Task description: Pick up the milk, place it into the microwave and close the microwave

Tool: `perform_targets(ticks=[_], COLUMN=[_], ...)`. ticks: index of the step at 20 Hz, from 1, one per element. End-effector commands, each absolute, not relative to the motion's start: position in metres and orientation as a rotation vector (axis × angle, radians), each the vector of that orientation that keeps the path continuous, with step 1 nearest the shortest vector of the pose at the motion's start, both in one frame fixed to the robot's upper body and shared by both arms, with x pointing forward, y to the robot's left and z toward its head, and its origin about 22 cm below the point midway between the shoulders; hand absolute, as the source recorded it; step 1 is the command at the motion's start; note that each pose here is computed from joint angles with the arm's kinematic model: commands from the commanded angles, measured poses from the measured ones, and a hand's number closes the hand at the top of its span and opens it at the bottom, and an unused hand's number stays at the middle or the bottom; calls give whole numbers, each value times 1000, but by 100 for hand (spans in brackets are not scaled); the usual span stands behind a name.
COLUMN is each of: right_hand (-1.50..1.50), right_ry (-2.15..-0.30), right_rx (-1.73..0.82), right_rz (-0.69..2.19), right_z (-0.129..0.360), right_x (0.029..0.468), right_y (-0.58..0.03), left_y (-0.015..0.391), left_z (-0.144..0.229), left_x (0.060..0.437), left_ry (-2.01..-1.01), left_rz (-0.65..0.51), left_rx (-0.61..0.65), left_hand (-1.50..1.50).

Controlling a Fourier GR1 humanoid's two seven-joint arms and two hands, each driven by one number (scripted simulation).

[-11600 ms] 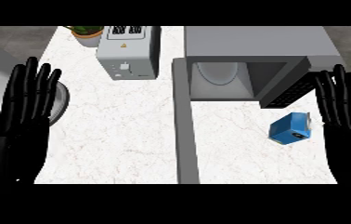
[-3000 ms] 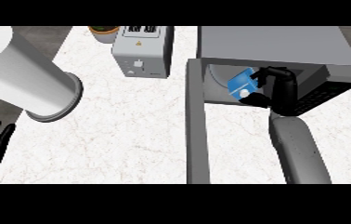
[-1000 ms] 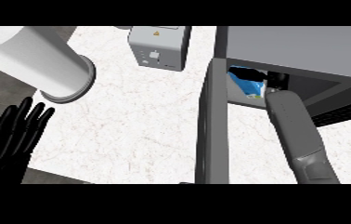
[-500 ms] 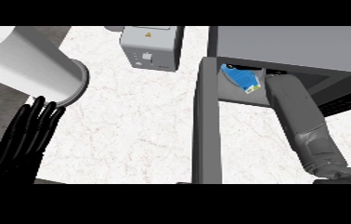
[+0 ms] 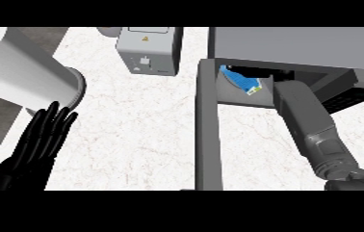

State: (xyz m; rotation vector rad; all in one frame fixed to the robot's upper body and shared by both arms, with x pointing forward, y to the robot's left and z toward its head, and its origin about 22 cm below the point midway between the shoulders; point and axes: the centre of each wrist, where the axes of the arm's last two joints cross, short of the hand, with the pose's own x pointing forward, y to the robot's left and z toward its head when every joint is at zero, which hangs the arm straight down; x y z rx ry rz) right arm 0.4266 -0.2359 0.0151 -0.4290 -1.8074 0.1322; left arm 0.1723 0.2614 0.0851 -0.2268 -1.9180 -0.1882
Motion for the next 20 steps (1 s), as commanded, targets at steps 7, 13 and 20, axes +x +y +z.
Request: perform_targets(ticks=[7, 13, 20], right_hand=[-150, -150, -150], right_ry=[-1822, -1834, -1852], right_rx=[-188, -100, -61], right_rz=[90, 52, 83], right_z=[-33, -48, -91], right_x=[401, 389, 346], right_y=[-207, -218, -238], left_y=[241, 228, 206], left_z=[66, 49, 49], left_x=[185, 198, 222], left_ry=[-1852, -1780, -1763], left_rz=[-242, -401, -551], left_rx=[-315, -384, -386], left_hand=[-150, -150, 150])
